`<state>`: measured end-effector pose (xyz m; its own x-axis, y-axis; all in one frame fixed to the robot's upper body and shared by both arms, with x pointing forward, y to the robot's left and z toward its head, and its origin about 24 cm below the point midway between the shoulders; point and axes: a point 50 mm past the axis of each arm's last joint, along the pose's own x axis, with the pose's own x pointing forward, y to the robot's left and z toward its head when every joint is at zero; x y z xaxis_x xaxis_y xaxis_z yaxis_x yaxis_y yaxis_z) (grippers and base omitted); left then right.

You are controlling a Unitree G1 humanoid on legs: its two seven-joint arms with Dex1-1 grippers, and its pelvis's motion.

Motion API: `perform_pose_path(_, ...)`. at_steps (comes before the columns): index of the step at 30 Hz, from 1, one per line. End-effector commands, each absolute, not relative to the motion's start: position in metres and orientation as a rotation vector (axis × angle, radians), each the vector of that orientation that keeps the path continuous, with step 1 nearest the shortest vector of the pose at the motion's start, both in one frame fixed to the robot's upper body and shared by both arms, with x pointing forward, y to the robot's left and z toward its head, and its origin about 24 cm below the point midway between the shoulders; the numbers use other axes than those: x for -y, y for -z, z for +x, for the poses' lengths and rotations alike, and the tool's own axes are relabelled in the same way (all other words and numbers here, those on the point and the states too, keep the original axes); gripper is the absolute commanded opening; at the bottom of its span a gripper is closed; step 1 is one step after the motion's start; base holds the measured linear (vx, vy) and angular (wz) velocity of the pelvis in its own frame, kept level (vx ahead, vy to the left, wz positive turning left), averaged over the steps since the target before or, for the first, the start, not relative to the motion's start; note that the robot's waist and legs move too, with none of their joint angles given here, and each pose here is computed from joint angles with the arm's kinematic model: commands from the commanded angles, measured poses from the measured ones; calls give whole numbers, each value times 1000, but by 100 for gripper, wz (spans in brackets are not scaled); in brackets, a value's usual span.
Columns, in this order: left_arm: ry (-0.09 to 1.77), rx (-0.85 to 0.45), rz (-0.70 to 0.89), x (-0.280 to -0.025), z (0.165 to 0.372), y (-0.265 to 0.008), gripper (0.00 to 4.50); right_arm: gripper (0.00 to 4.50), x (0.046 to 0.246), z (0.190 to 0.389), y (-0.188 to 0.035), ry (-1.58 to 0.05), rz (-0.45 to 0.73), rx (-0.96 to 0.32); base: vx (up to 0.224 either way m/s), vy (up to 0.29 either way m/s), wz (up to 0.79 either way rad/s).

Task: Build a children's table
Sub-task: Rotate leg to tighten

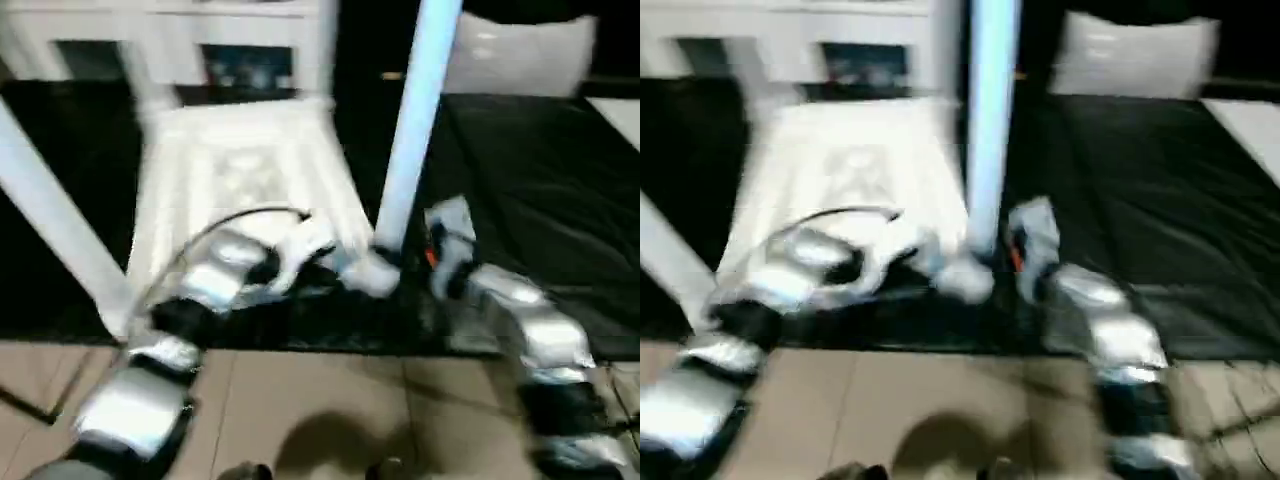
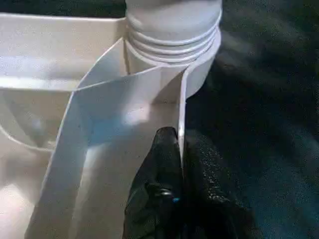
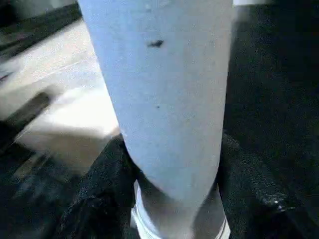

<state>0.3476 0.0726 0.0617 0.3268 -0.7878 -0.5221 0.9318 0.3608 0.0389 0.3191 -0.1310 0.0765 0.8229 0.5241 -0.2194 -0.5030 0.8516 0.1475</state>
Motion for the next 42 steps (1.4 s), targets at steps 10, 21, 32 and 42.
perform_pose_path(10,1057,-302,354,-33,354,-81,0,297,91,316,-72,-507,207,-242,0,0,0)
perform_pose_path(21,1358,-324,453,-74,328,-56,0,382,146,305,-82,-775,-64,-136,0,0,0)
perform_pose_path(32,1626,-391,505,-102,316,-57,0,348,166,274,-83,-1337,-215,-242,0,0,0)
perform_pose_path(42,1784,-441,530,-108,305,-57,0,261,165,277,-86,-1506,-180,-287,0,0,0)
